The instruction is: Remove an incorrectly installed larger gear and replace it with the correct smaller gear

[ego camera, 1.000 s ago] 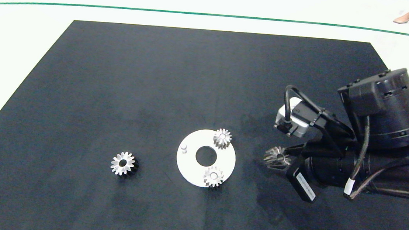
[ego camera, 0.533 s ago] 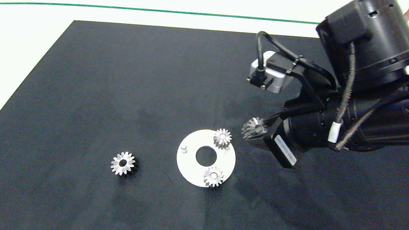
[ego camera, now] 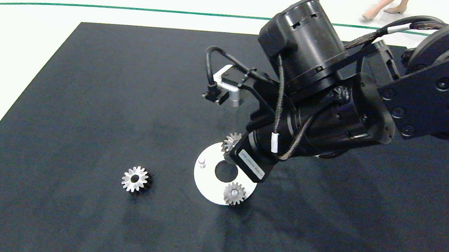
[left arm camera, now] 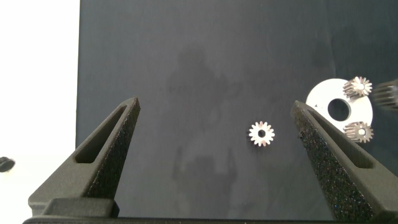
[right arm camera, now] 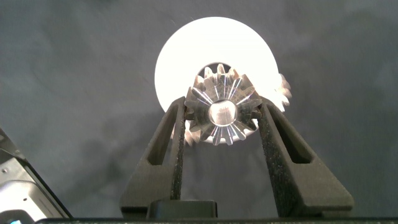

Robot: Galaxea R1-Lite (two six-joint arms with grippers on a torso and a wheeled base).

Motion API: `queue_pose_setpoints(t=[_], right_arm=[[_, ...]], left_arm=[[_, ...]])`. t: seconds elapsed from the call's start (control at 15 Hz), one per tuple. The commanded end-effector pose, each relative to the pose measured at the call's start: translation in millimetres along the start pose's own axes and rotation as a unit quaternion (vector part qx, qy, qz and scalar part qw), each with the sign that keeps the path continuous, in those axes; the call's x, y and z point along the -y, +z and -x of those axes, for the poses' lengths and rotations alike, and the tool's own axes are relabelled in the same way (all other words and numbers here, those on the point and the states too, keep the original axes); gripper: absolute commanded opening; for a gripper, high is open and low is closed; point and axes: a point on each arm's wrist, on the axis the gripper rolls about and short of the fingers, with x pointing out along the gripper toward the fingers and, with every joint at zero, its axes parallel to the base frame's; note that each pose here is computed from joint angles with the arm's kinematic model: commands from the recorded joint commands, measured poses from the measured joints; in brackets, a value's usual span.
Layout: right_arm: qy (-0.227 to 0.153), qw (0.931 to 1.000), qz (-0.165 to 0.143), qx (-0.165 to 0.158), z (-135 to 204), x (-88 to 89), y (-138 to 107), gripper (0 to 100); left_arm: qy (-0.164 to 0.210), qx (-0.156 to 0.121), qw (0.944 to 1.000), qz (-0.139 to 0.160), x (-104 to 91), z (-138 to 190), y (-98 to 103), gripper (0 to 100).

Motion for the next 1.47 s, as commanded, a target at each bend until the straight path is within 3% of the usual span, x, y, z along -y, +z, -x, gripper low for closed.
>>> queue_pose_setpoints(t=[0.07, 0.67, 0.87, 1.47], right_arm=[[0.009, 0.9999, 0.009, -0.009, -18.0, -9.1, 4.8, 34], [0.02, 0.9985, 0.014, -0.049, -58.3, -18.2, -1.8, 34], [0.024, 0.9978, -0.002, -0.062, -70.0, -23.2, -4.3, 34], [0.009, 0.9984, -0.03, -0.047, -54.5, -19.1, -0.2, 34]], left_arm=[[0.001, -0.002, 1.0, -0.001, 0.1, -0.4, -0.3, 100], [0.001, -0.003, 1.0, -0.001, 0.2, -0.7, -0.6, 100], [0.001, -0.003, 1.0, -0.002, 0.2, -0.7, -0.6, 100], [0.001, -0.002, 1.0, -0.002, 0.0, -0.1, -0.7, 100]])
